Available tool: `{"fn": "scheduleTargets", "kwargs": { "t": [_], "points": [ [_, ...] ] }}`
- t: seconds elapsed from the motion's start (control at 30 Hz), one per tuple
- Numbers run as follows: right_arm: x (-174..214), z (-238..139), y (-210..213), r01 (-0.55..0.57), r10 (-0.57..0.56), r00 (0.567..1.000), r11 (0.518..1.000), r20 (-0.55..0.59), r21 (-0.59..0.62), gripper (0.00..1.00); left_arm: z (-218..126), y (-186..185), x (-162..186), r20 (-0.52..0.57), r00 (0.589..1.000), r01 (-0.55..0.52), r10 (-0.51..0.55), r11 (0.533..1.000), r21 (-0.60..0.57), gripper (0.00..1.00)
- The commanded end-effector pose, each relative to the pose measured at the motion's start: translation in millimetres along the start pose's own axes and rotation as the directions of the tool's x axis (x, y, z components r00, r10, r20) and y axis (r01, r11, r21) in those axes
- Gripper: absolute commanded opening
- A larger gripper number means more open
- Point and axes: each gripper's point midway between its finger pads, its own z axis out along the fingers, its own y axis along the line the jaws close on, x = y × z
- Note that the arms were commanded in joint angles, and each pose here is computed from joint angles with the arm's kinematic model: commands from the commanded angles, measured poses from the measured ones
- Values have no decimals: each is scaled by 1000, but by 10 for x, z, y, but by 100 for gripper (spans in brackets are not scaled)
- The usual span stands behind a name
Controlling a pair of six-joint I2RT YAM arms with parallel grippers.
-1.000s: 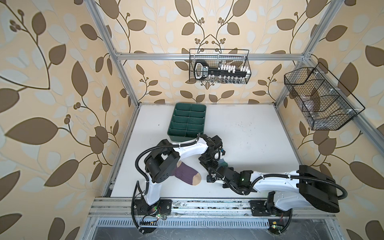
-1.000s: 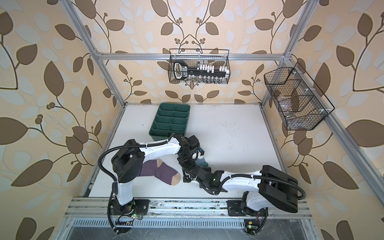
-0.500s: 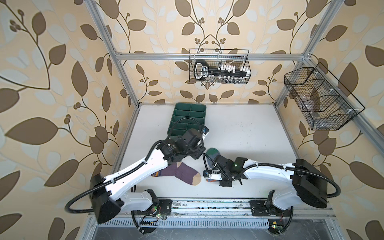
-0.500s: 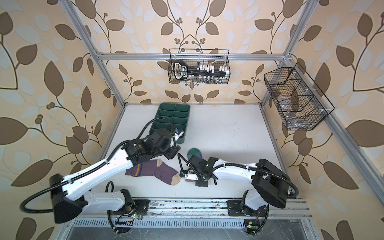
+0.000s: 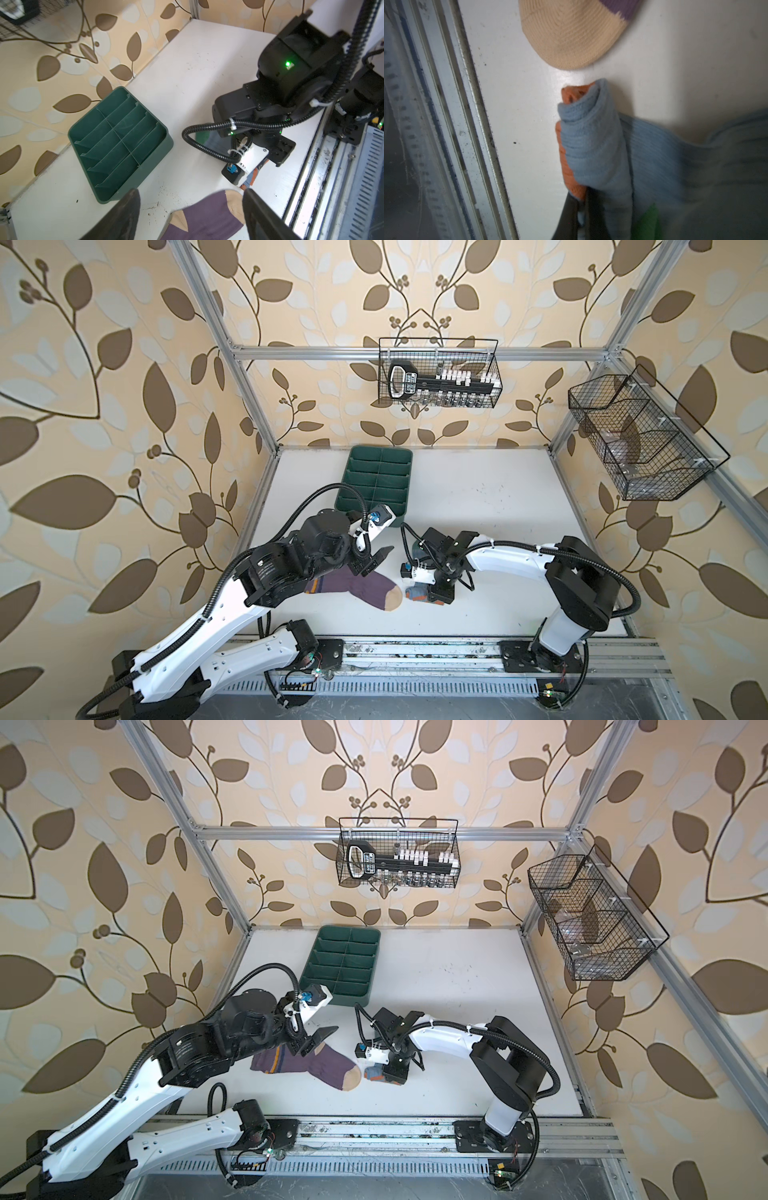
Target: Roll the socks
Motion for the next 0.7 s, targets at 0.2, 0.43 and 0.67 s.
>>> {"fn": "scheduleTargets", "kwargs": {
  "t": [0.2,0.43,0.67],
  "points": [
    [307,262,-306,-105,100,991,993,-92,-58,0,894,-915,683,-231,860,-441,456,890,116,75],
    [391,230,-272,-137,123,987,980,-99,-145,0,1444,-1185,1013,-278,788,-538,549,834,121,71],
    [436,232,-264,-145,131,987,975,-95,-166,0,1942,-1190,1260,-351,730,-604,587,793,71,68]
  ]
}}
